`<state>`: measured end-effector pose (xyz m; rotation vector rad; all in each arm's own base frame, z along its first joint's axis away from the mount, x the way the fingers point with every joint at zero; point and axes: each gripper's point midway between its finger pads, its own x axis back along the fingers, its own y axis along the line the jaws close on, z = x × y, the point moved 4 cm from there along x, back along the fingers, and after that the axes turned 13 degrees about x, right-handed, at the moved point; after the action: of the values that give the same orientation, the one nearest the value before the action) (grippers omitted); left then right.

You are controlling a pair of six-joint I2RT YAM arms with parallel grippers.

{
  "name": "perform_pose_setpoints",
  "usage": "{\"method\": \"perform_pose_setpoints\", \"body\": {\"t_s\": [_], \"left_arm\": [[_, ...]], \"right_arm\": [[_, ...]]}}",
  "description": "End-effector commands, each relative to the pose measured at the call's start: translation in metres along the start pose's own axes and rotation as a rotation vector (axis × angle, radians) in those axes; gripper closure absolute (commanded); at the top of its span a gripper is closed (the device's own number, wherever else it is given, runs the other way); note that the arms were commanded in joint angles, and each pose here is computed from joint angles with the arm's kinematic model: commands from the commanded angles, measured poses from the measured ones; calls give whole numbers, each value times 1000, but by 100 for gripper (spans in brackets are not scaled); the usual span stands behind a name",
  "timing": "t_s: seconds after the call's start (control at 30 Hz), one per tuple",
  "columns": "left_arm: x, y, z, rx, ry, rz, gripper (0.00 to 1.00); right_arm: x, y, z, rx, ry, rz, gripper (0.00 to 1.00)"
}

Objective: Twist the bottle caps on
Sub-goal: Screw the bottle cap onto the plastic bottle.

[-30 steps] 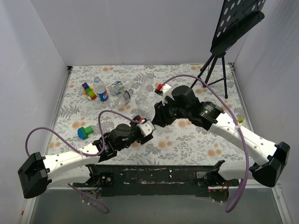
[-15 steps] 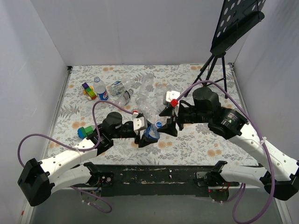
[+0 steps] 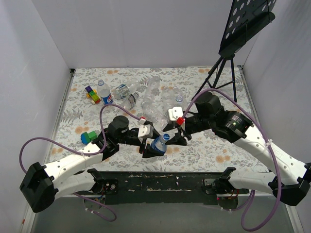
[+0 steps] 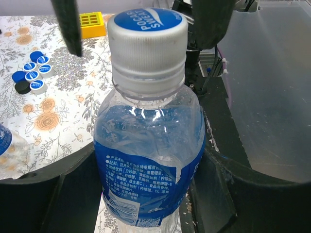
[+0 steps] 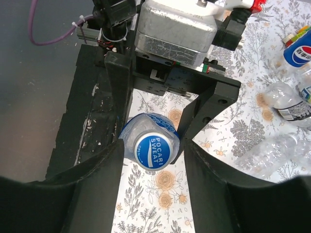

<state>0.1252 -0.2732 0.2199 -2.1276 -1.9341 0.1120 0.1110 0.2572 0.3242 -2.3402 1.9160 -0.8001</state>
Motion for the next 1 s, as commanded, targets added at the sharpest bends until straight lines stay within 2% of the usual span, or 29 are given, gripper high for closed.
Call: {"method": "perform_pose_setpoints", "body": {"t_s": [0.0,0.23,0.33,0.4,0.47,0.53,0.67,0.73,0.87,0.93,0.97], "left_arm": [[0,-6,-17,-41,-34,37,100],[0,-4,-17,-42,-37,24,100],[2,6,-18,-56,-50,-50,100],[4,18,-21,-60,-70,-147,100],[10,34,-24,-72,-100,-284,100],[17,46,-28,-91,-127,-408,100],[26,55,-26,-218,-120,-648,100],[41,63,-24,-274,-119,-861,100],[52,67,-19,-395,-68,-1073,100],[48,69,-12,-401,-24,-1073,100],[43,68,-10,-380,-19,-1048,100]], "right_arm": [[4,0,-12,52,-38,-23,44],[2,-1,-9,29,-26,-20,72],[0,-2,-5,-9,-12,-16,89],[-3,-5,1,-59,13,11,93],[-7,-11,10,-123,51,67,95],[-11,-28,23,-236,104,214,95],[-5,-62,66,-593,295,666,99],[-1,-65,81,-713,383,808,99],[-13,-67,76,-751,285,827,99],[-18,-67,70,-747,240,794,99],[-18,-68,64,-728,215,775,93]]}}
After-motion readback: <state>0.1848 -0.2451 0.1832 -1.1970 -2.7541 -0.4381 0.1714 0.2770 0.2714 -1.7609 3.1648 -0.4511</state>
